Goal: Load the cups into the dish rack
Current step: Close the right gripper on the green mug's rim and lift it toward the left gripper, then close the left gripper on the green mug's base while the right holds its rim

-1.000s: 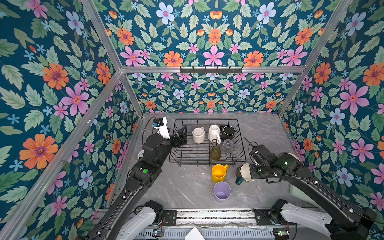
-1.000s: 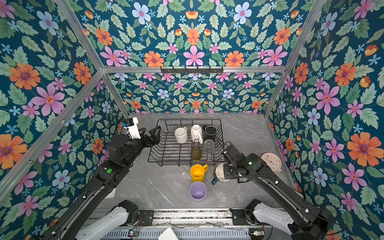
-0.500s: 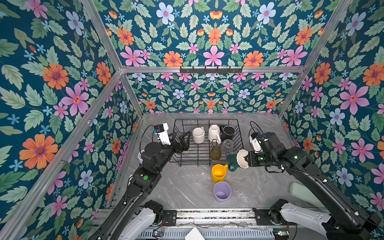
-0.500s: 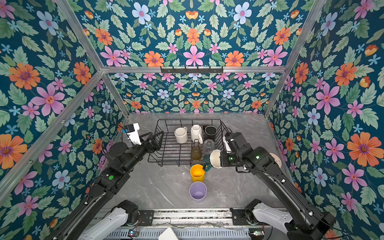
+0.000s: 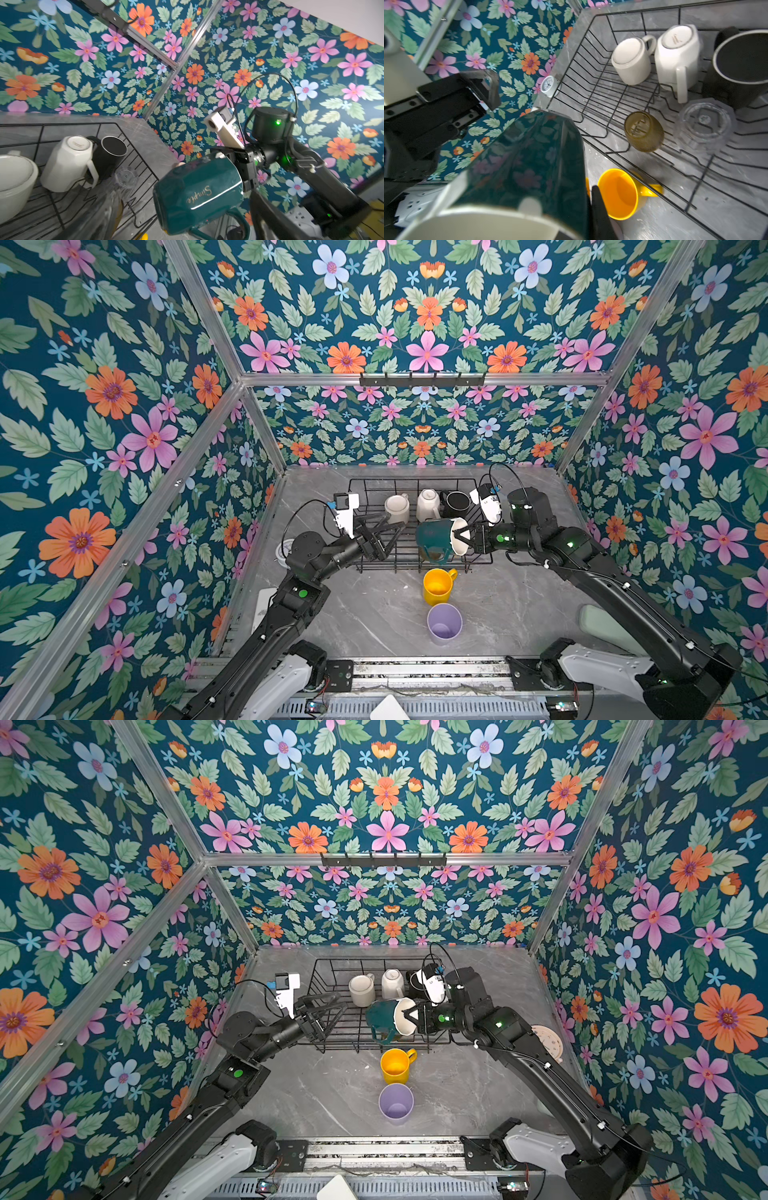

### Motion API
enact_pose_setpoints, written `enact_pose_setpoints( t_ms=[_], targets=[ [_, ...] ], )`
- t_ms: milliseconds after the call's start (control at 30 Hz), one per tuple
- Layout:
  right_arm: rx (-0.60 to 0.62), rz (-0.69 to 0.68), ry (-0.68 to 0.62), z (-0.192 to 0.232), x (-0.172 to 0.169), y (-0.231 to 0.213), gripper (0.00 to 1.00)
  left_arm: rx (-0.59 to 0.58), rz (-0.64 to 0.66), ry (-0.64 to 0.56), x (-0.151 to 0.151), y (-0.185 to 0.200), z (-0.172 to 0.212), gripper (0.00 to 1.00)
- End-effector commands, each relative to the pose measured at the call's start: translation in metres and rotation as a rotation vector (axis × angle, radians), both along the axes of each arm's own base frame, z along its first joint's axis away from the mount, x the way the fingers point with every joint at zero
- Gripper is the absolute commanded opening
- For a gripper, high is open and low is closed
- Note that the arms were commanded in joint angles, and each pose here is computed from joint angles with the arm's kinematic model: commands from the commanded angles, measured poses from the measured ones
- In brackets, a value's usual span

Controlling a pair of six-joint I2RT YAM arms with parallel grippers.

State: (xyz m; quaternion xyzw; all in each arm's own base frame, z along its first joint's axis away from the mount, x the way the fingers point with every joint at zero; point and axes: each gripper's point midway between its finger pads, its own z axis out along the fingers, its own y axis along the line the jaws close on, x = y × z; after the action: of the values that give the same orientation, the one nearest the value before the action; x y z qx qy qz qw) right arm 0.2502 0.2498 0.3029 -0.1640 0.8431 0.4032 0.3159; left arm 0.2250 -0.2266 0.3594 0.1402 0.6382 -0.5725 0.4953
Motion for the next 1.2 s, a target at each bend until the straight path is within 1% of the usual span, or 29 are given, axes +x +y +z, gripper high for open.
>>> enact_pose_setpoints(
  t_ms=[0, 167, 433, 567, 1000, 1167],
  targets=[
    [0.152, 0.112, -0.166, 0.047, 0.001, 0.022, 0.00, -0.047, -0.140, -0.070, -0.024, -0.008, 0.018, 0.99],
    [0.226, 0.195, -0.191, 0.061, -0.003, 0.034, 0.00, -0.044, -0.186, -0.079, -0.032, -0.011, 0.018, 0.99],
    [0.289, 0.285, -0.219, 0.073, -0.014, 0.042, 0.00, -0.030, -0.205, -0.056, -0.031, -0.014, 0.009, 0.99],
    [0.320, 0.323, -0.223, 0.076, -0.019, 0.046, 0.00, -0.035, -0.218, -0.061, -0.032, -0.015, 0.011, 0.99],
    [0.383, 0.430, -0.215, 0.078, -0.023, 0.060, 0.00, -0.075, -0.287, -0.106, -0.044, -0.016, 0.022, 0.99],
    [0.379, 0.462, -0.213, 0.075, -0.024, 0.070, 0.00, -0.074, -0.297, -0.106, -0.045, -0.017, 0.022, 0.99]
  ],
)
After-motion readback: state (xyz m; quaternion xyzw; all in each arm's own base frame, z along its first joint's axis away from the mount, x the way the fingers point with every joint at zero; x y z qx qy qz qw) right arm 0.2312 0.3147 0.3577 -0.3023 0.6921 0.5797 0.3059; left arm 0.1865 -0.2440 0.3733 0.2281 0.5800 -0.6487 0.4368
